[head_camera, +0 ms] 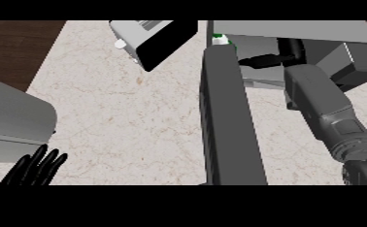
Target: Pick up the milk, place it into the microwave and close the microwave
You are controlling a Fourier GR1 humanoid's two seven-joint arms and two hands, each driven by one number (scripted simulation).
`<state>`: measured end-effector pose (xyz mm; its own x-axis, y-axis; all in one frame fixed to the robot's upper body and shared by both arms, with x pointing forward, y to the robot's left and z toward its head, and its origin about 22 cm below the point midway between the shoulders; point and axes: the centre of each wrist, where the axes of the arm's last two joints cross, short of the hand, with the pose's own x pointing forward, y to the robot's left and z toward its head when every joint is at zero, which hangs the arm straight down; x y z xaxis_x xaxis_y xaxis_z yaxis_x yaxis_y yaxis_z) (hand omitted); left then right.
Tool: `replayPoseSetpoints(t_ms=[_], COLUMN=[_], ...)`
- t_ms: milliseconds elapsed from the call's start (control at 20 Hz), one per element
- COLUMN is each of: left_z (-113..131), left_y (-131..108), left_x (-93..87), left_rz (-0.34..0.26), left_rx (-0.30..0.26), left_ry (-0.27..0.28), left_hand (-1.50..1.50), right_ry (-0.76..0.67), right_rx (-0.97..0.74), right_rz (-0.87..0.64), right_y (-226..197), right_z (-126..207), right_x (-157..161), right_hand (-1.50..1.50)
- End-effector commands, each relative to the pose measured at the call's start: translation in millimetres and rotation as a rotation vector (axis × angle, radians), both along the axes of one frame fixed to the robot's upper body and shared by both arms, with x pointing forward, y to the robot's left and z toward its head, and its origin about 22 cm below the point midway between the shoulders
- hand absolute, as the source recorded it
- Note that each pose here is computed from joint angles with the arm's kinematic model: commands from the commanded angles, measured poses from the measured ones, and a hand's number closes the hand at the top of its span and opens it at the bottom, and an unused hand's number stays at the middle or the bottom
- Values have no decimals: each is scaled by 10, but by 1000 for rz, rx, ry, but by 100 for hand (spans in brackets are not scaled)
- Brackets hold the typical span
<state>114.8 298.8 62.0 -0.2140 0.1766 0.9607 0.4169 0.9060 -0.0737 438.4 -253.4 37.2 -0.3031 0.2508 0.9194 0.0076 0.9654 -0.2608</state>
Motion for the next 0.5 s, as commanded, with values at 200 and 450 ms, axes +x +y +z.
replayPoseSetpoints(t_ms=[200, 450], left_z=[-196, -278], left_y=[-340, -579], left_x=[52, 269], left_rz=[-154, -159], left_rx=[63, 97], left_ry=[61, 55], left_hand=[-150, -150], right_ry=[78, 107], right_rx=[257, 352], right_rz=[164, 213], right_y=[160, 320], right_z=[-555, -966], right_x=[-286, -566], right_hand=[-150, -150])
